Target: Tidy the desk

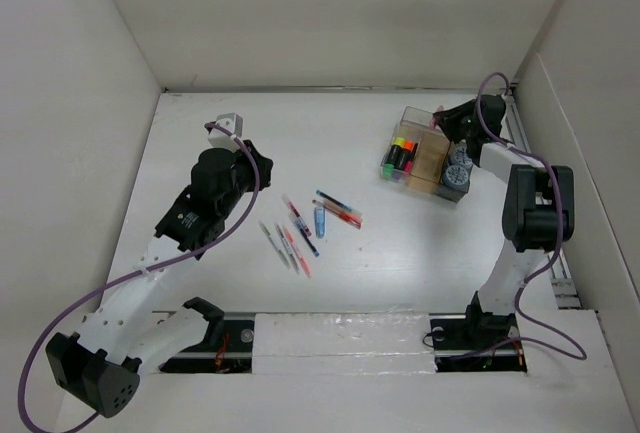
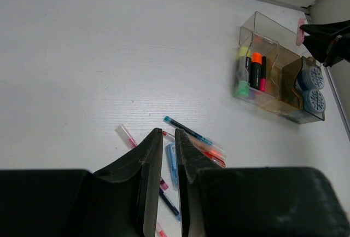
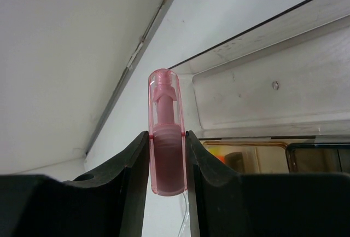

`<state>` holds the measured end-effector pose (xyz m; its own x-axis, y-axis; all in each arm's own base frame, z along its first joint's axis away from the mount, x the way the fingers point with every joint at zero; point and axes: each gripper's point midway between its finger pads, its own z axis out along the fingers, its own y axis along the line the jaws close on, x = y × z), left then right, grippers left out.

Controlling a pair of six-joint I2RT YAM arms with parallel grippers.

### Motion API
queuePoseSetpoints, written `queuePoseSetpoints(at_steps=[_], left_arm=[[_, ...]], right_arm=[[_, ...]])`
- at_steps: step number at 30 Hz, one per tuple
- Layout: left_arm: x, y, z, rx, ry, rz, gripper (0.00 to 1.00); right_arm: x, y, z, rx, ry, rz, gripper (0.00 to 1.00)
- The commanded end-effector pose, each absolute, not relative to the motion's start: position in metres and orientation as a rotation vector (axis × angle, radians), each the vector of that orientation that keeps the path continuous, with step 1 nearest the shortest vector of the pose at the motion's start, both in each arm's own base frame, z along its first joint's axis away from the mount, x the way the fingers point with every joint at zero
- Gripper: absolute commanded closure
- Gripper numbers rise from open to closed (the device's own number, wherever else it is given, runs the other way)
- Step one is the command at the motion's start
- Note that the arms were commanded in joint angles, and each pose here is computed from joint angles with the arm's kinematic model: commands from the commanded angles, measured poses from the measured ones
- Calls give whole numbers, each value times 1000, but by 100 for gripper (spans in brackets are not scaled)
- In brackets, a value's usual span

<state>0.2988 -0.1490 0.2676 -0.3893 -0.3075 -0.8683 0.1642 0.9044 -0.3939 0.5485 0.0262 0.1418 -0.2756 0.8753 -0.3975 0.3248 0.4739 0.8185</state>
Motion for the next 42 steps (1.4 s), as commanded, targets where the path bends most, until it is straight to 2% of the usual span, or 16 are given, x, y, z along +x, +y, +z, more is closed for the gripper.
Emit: queuePoseSetpoints(at_steps=[1, 3, 5, 11, 17, 18, 21, 22, 25, 27, 30, 31, 34, 36, 40, 42], left_arm=[[305, -149, 298, -103, 1825, -521, 87], [304, -149, 299, -101, 1821, -525, 87], [305, -149, 300, -106, 1814, -525, 87], [305, -149, 298, -105, 1818, -522, 87], [305, -150, 298, -98, 1822, -525, 87], [305, -150, 297, -102, 1822, -523, 87], [307, -149, 295, -106, 1828, -515, 87], [307, -151, 295, -100, 1833, -520, 87], [306, -148, 297, -111, 1823, -512, 88], [307, -147, 296, -118, 1824, -507, 88], [305, -147, 298, -118, 1821, -515, 88], [304, -145, 301, -123, 1806, -513, 88], [304, -144, 300, -131, 1806, -508, 88], [302, -146, 303, -116, 1805, -526, 88], [303, -148, 303, -112, 1804, -535, 88], [302, -150, 302, -104, 1809, -543, 88]], right_arm=[[563, 22, 164, 988, 1752, 806, 74], [561, 22, 158, 998, 1756, 809, 72], [561, 22, 156, 998, 1758, 810, 65], [561, 20, 168, 988, 1732, 831, 53], [550, 18, 179, 962, 1718, 843, 51], [546, 27, 181, 935, 1724, 853, 52], [526, 67, 190, 805, 1748, 864, 71], [521, 82, 192, 763, 1764, 864, 82], [492, 156, 186, 578, 1852, 878, 95], [467, 213, 175, 440, 1929, 900, 99], [438, 263, 151, 319, 2018, 896, 100], [407, 303, 137, 217, 2081, 913, 100], [376, 331, 133, 112, 2116, 903, 100], [352, 335, 120, 99, 2144, 727, 84], [337, 339, 111, 79, 2184, 619, 49], [334, 337, 101, 82, 2198, 554, 43]])
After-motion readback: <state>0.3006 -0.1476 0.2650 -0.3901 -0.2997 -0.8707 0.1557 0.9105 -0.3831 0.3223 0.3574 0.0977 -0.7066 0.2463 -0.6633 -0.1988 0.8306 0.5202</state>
